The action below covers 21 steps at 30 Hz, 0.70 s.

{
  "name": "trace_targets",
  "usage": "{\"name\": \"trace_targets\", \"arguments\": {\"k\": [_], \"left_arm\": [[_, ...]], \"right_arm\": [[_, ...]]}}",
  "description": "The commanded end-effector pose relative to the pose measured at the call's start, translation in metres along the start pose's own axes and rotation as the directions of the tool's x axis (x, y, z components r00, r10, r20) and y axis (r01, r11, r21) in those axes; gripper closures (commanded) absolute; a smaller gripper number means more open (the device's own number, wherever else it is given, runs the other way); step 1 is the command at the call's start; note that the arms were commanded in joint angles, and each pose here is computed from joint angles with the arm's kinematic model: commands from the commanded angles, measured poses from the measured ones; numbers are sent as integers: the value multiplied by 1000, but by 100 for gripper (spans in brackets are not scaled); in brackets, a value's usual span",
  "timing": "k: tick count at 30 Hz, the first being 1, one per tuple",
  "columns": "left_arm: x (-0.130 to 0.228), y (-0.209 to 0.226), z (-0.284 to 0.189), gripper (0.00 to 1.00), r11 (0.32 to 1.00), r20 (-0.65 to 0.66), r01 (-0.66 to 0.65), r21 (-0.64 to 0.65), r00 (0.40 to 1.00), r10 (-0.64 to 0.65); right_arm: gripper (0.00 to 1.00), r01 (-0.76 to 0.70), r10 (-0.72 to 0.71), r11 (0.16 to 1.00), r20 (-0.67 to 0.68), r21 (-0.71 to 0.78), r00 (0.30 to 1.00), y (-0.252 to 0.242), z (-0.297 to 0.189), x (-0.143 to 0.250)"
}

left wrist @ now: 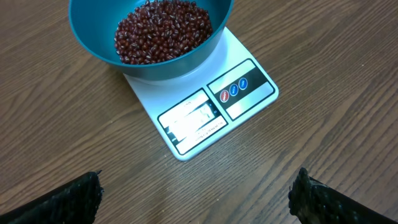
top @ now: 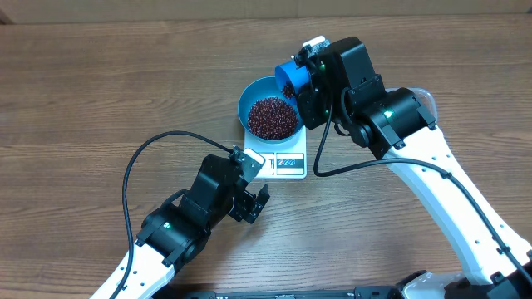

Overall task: Scoop item into bowl and weigh 150g on scale
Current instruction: 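Carry the filled scoop over the teal bowl and tip it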

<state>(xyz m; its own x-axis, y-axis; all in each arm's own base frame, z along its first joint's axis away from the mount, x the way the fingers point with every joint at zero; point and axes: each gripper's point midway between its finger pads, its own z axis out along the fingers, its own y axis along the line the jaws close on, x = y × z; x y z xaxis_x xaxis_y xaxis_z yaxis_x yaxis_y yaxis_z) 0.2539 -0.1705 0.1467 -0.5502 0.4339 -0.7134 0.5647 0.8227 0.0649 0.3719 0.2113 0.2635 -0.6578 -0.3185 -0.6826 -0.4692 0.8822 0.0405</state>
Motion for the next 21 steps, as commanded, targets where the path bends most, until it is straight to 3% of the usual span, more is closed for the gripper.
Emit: {"name": "trace_targets", "arguments": {"k": [1, 21], "left_arm": [[0, 1, -2, 0, 1000, 8, 10, 1, 1000, -10], [0, 1, -2, 0, 1000, 7, 10, 1, 1000, -10]], "right_arm": [[96, -3, 2, 1000, 63, 20, 998, -3, -16, -17], [96, 30, -34, 998, 52, 61, 998, -6, -3, -17]]}}
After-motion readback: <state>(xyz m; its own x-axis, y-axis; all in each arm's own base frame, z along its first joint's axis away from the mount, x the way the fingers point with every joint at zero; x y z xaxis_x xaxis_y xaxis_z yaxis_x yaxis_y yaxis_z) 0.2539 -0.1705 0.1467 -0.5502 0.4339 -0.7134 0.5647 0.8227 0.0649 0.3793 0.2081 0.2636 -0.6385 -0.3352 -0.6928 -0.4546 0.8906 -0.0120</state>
